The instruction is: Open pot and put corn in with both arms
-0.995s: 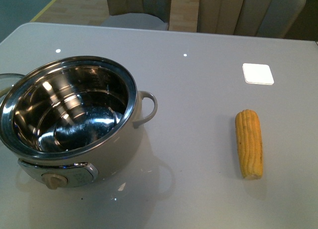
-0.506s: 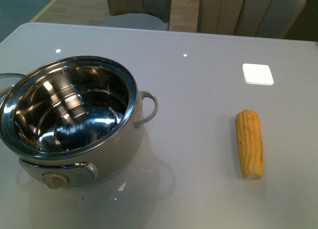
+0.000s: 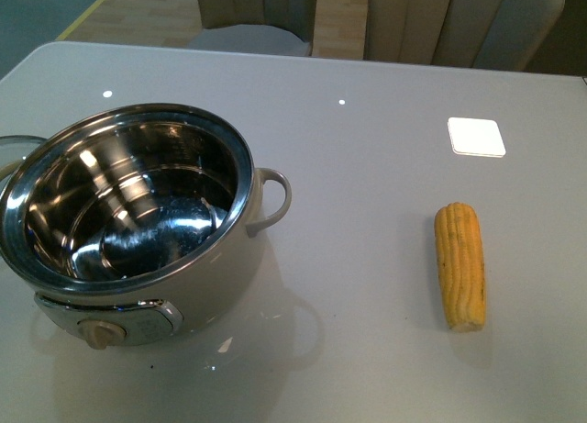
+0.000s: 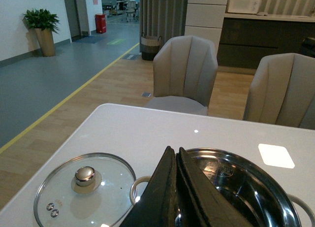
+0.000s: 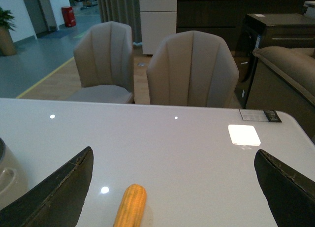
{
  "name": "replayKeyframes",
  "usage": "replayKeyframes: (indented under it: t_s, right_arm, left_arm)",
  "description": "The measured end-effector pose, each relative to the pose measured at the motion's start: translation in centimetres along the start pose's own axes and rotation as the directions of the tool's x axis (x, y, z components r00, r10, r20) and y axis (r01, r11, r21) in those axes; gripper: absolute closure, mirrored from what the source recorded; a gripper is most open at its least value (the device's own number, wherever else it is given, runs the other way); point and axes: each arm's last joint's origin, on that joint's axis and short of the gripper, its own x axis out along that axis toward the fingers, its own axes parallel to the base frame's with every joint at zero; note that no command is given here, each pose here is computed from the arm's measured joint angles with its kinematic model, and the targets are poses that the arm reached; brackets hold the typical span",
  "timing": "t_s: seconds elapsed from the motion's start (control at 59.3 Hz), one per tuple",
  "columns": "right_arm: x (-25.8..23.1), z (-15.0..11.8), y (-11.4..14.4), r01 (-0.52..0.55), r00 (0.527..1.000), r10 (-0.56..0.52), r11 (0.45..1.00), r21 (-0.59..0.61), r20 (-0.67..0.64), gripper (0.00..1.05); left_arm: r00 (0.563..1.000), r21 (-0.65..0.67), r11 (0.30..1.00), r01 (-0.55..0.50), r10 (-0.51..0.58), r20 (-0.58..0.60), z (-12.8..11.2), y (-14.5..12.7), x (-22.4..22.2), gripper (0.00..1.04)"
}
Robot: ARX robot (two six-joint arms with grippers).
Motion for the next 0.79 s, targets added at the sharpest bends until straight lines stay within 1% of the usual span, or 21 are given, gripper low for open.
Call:
replayKeyframes:
  t_s: [0.169, 0.236, 0.32, 0.523, 0.573, 0.59, 0.641, 0.658, 0.708, 0.725, 0.793]
  right_arm:
    - [0.0, 0.0, 0.0, 0.0, 1.0, 0.0, 1.0, 0.0, 0.0, 0.09]
    - [0.0, 0.0, 0.0, 0.0, 1.0, 0.0, 1.0, 0.0, 0.0, 0.09]
    - [0.0, 0.0, 0.0, 0.0, 1.0, 0.0, 1.0, 0.0, 0.0, 0.09]
    - [0.0, 0.0, 0.0, 0.0, 1.0, 0.0, 1.0, 0.0, 0.0, 0.09]
    - [0.0, 0.0, 0.0, 0.0, 1.0, 0.0, 1.0, 0.0, 0.0, 0.09]
    - [0.0, 0.0, 0.0, 0.0, 1.0, 0.0, 1.0, 0.0, 0.0, 0.09]
    - [0.0, 0.0, 0.0, 0.0, 1.0, 0.0, 1.0, 0.0, 0.0, 0.09]
    - [0.0, 0.0, 0.0, 0.0, 1.0, 0.0, 1.0, 0.0, 0.0, 0.09]
    - [0.0, 0.0, 0.0, 0.0, 1.0, 0.0, 1.0, 0.0, 0.0, 0.09]
    - [0.0, 0.0, 0.0, 0.0, 1.0, 0.0, 1.0, 0.0, 0.0, 0.09]
    - [0.0, 0.0, 0.0, 0.0, 1.0, 0.0, 1.0, 0.0, 0.0, 0.09]
  left_arm:
    - [1.0, 0.0, 1.0, 0.0, 0.0, 0.0, 0.0, 0.0, -0.3, 1.01]
    - [0.999, 0.0, 1.0, -0.001, 0.001, -0.034, -0.5, 0.0, -1.0, 1.01]
    - [1.0, 0.0, 1.0, 0.0, 0.0, -0.006, -0.3, 0.0, -1.3, 1.01]
    - [1.0, 0.0, 1.0, 0.0, 0.0, -0.005, -0.3, 0.0, -1.4, 1.01]
    - [1.0, 0.0, 1.0, 0.0, 0.0, -0.005, -0.3, 0.0, -1.4, 0.91]
    - [1.0, 0.0, 1.0, 0.0, 0.0, -0.005, -0.3, 0.0, -1.4, 0.89]
    - [1.0, 0.0, 1.0, 0.0, 0.0, -0.005, -0.3, 0.0, -1.4, 0.79]
    - [1.0, 0.0, 1.0, 0.0, 0.0, -0.005, -0.3, 0.0, -1.4, 0.77]
    - [1.0, 0.0, 1.0, 0.0, 0.0, -0.005, -0.3, 0.0, -1.4, 0.66]
    - [1.0, 0.0, 1.0, 0.0, 0.0, -0.005, -0.3, 0.0, -1.4, 0.64]
    - [1.0, 0.0, 1.0, 0.0, 0.0, -0.005, -0.3, 0.0, -1.4, 0.52]
